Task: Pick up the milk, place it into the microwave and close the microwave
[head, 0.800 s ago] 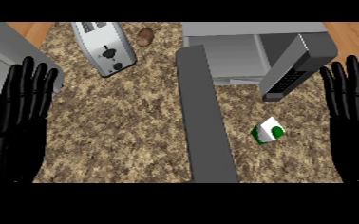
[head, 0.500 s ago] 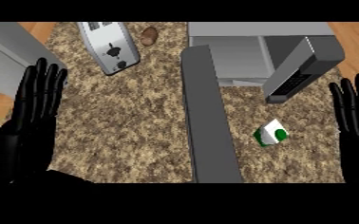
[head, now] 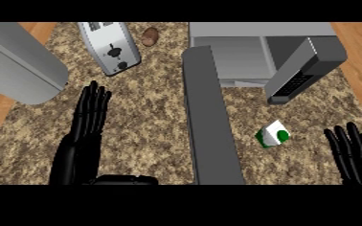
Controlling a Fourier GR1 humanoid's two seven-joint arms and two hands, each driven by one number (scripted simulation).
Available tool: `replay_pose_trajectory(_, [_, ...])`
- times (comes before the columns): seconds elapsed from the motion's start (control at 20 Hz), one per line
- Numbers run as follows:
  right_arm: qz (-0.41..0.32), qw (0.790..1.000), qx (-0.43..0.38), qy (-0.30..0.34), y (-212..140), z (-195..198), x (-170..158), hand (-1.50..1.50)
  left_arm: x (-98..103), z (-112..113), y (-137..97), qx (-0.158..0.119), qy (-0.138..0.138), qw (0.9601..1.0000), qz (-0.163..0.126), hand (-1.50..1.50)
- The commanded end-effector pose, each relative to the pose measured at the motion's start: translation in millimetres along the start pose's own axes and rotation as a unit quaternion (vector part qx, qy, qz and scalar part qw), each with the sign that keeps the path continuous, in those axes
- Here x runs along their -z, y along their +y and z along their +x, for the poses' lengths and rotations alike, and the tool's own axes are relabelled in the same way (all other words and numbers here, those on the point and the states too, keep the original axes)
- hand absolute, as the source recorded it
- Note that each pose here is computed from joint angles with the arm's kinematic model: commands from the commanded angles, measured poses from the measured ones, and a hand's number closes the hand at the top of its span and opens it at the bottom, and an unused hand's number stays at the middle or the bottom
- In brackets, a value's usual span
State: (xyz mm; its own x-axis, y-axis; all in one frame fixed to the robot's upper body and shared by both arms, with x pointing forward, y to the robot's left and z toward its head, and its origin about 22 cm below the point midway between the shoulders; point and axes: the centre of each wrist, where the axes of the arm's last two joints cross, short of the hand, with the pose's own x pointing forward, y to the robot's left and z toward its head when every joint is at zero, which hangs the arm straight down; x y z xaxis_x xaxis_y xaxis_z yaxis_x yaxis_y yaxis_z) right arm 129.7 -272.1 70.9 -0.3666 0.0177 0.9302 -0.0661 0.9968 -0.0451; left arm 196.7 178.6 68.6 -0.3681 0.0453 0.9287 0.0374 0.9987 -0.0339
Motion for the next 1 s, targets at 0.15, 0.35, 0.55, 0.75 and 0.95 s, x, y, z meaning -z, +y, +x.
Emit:
replay_pose_trajectory(0.15, [0.006, 1.000, -0.008, 0.028, 8.8, -22.4, -40.6, -1.50, -29.2, -15.3, -35.3, -0.003, 0.011, 0.9999, -0.001, -1.50])
replay_pose_trajectory(0.35, [-0.021, 0.999, -0.009, 0.041, -29.2, -29.0, -52.5, -1.50, -51.2, -17.4, -40.4, -0.019, 0.005, 0.9998, 0.001, -1.50])
replay_pose_trajectory(0.55, [-0.015, 0.999, -0.023, 0.037, -10.0, -60.7, -63.7, -1.50, -48.4, -13.3, -69.3, -0.006, 0.009, 0.9999, 0.009, -1.50])
replay_pose_trajectory(0.75, [-0.033, 0.998, -0.031, 0.031, -6.7, -94.9, -45.9, -1.50, -46.8, -35.3, -66.0, -0.007, -0.004, 0.9999, 0.012, -1.50])
replay_pose_trajectory(0.95, [-0.044, 0.997, -0.039, 0.042, -3.7, -109.3, -36.0, -1.50, -57.4, -31.5, -65.0, -0.019, 0.008, 0.9998, -0.002, -1.50])
